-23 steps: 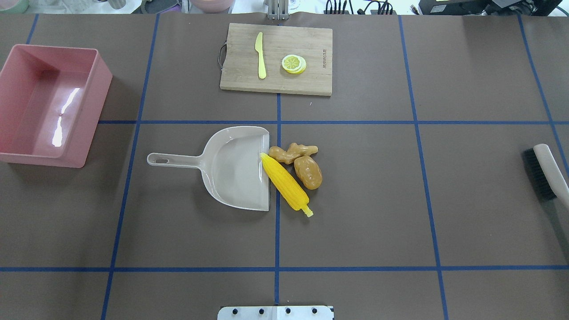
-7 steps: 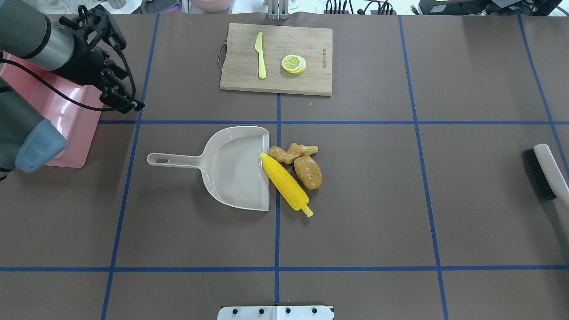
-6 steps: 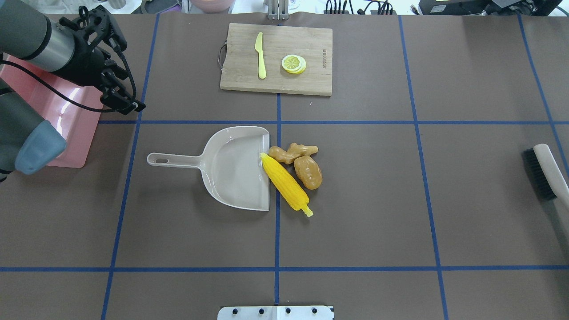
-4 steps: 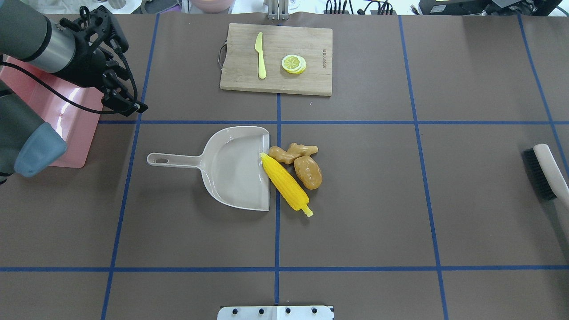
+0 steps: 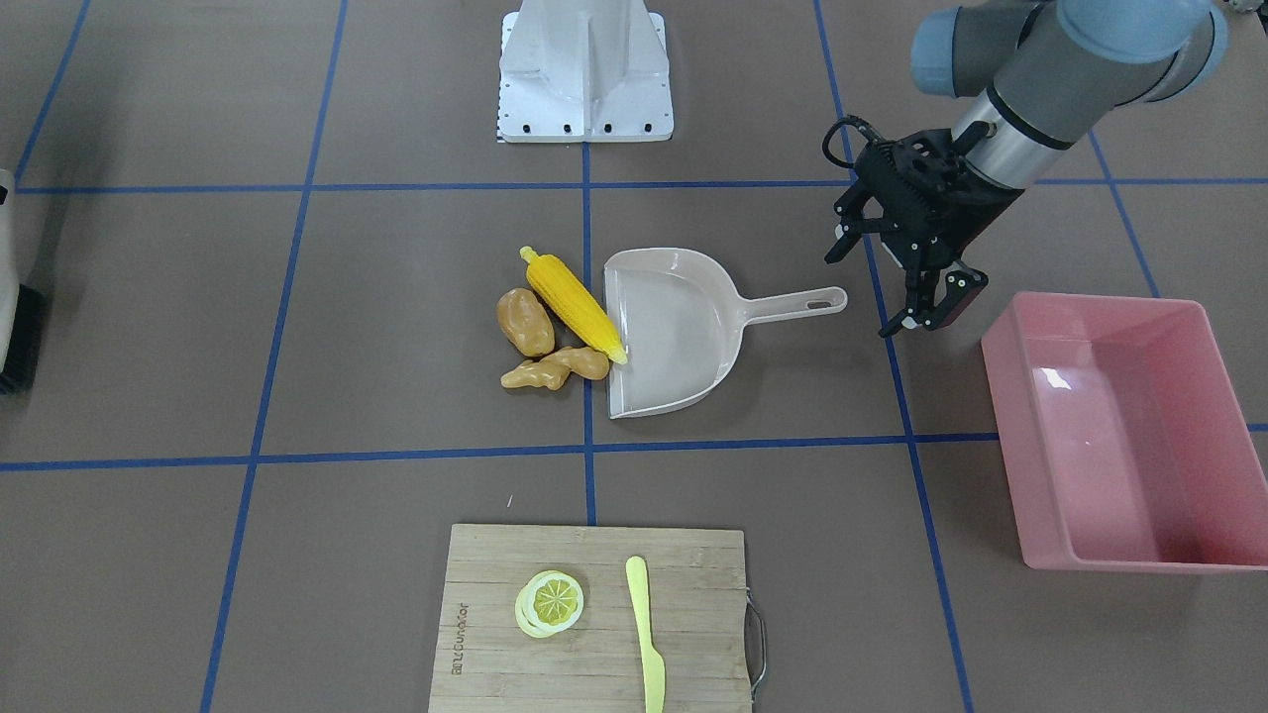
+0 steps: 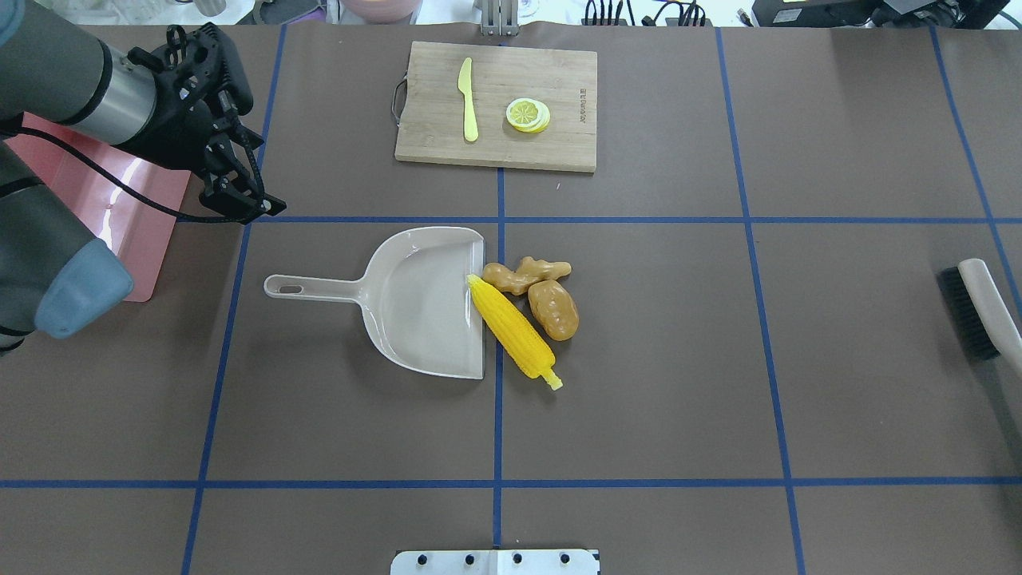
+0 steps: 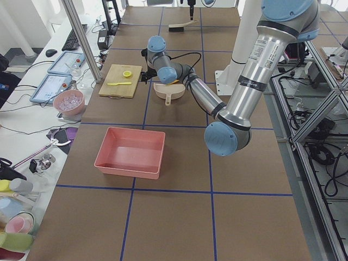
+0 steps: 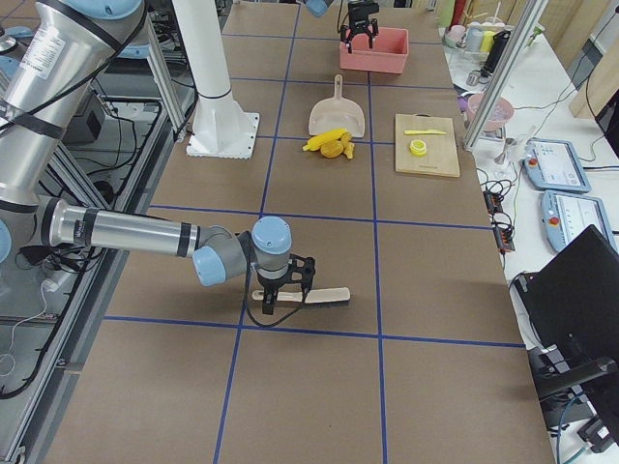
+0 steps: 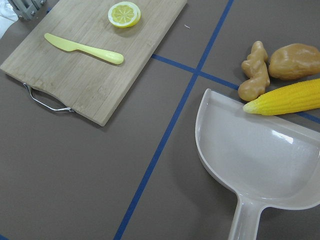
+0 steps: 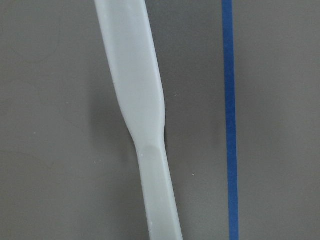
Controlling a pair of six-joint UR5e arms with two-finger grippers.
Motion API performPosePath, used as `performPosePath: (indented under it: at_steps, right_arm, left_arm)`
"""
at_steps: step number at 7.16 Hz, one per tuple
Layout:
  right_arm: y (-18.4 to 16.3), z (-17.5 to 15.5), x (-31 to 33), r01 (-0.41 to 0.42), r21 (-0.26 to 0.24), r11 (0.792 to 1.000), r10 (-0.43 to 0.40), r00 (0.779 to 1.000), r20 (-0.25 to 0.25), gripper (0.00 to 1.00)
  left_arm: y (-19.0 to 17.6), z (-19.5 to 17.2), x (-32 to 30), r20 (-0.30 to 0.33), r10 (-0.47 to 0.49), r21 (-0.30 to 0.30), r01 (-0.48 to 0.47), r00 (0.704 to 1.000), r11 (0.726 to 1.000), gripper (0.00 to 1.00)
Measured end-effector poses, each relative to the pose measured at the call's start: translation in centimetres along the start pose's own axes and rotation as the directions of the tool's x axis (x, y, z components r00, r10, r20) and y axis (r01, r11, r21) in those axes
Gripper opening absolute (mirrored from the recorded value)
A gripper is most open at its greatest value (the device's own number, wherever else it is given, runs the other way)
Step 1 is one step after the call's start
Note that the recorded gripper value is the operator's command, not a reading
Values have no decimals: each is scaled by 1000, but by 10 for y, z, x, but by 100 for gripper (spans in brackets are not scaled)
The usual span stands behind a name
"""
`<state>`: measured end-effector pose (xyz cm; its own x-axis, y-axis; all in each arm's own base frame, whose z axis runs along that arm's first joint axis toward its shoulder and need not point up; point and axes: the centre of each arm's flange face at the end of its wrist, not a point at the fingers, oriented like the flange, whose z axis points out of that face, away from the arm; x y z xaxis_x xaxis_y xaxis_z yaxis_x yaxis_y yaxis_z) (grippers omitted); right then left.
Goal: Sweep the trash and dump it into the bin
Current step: 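Move the left gripper from the pink bin toward the dustpan handle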
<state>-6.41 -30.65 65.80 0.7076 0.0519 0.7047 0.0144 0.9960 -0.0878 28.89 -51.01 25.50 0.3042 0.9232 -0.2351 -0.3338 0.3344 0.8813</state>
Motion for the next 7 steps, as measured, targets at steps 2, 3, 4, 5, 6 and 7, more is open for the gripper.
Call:
performPosePath:
  at_steps: [2,3,4,5,6,7]
  right_arm:
    - [3,12,-7,19,-20,1000,-19,1000,-19,100]
    - [4,17,-8,23,-32,999,-23,999,-28,98]
    - [6,23,-8,26,-41,999,-28,999,-33,93]
    - [7,29,-4,38,-41,998,-39,999,-30,78]
    - [9,36,1,51,-37,998,-52,998,-24,51]
    - [10,40,4,59,-35,998,-60,998,-20,7]
  left_arm:
    - [0,0,4,0,66,45,-66,998,997,99]
    - [8,4,7,-2,95,73,-95,995,993,99]
    - [20,12,12,-10,127,105,-125,992,987,99]
    - [32,23,22,-24,158,138,-154,987,978,99]
    - [44,37,31,-40,187,169,-177,982,969,99]
    - [55,50,38,-54,205,198,-191,977,961,99]
